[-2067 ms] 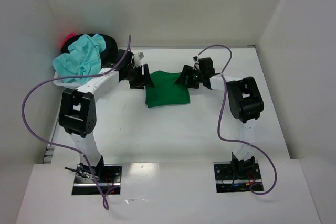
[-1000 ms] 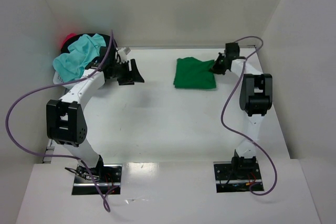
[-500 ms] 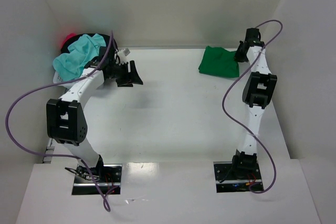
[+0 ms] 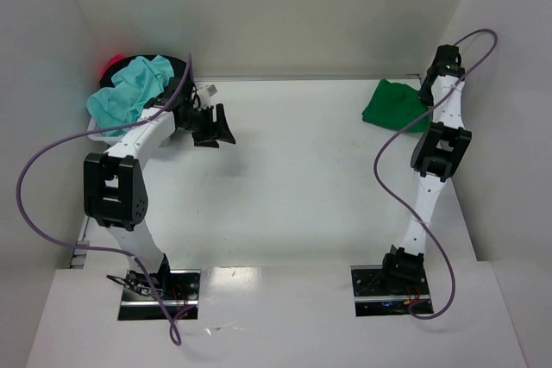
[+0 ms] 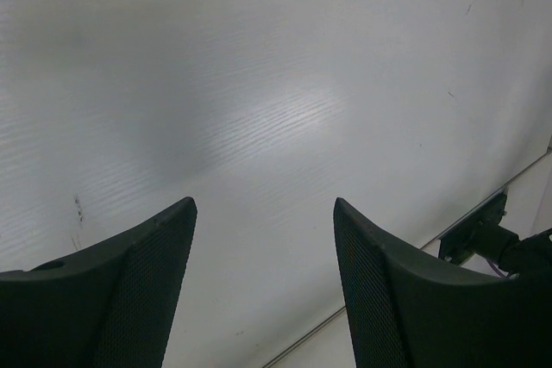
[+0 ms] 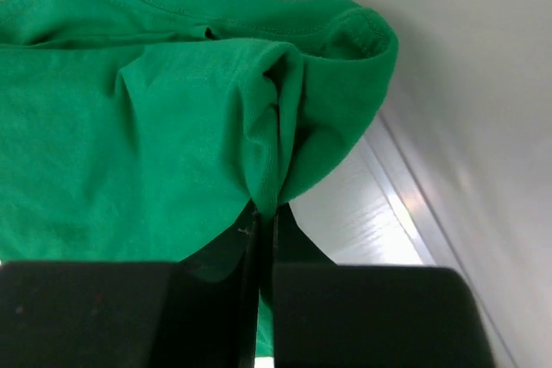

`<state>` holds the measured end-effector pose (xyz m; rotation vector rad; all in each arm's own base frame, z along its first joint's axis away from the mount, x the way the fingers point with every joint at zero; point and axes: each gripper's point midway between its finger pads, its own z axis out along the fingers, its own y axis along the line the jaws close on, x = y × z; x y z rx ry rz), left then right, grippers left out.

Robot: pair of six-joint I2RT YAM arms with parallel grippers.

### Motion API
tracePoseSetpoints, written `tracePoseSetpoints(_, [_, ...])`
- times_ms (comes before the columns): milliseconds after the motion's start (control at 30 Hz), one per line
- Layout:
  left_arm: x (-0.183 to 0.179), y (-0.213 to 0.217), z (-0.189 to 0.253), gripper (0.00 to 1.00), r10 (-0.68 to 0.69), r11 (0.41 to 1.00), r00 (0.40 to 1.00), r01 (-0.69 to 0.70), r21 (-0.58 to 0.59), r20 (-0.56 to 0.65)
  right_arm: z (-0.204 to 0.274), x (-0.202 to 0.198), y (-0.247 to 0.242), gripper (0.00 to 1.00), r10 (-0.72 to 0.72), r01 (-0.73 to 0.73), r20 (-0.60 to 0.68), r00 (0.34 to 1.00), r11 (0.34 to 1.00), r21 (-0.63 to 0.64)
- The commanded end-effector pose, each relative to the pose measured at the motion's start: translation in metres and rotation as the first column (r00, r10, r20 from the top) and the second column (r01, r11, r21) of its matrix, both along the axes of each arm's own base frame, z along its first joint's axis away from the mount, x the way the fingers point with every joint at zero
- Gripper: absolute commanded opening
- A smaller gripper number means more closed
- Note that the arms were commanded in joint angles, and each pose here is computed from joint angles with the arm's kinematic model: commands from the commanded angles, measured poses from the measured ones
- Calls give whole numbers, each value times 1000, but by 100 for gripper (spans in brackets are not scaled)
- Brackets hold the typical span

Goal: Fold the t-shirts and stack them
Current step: Put the neatly folded tshirt into the corner of the board with the right arm

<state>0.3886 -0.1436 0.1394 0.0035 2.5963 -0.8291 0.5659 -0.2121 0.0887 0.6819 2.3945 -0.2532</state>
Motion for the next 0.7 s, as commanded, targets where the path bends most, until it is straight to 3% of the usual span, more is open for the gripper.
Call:
tracePoseSetpoints(0, [2,0,4,73,-27,1000,1000,27,-7,11,49,1,-12,4,-24,30,54,998,994,-108])
tracePoseSetpoints(33, [3,0,0,73,-27,1000,1000,27,-7,2,41,1,-13,10,-16,19,35,999,994,-111])
tracePoseSetpoints(67, [3,0,0,73,-27,1000,1000,27,-7,2,40,-3,-16,38,-33,36,21,999,991,-127])
tracePoseSetpoints(133, [3,0,-3,73,-27,1000,1000,27,-6,-7,30,-4,-16,66,-41,42,5,999,992,-116])
tracePoseSetpoints(267, [2,-2,-3,73,-31,999,999,31,-14,-8,46,0,12,100,-8,10,18,1000,993,-120])
tracePoseSetpoints(400, [1,-3,6,73,-36,999,999,36,-23,11,80,14,63,100,85,-72,83,993,986,-150])
tracePoseSetpoints(667, [-11,3,49,73,-19,1000,991,20,-7,132,43,15,187,100,226,-221,40,973,969,-108])
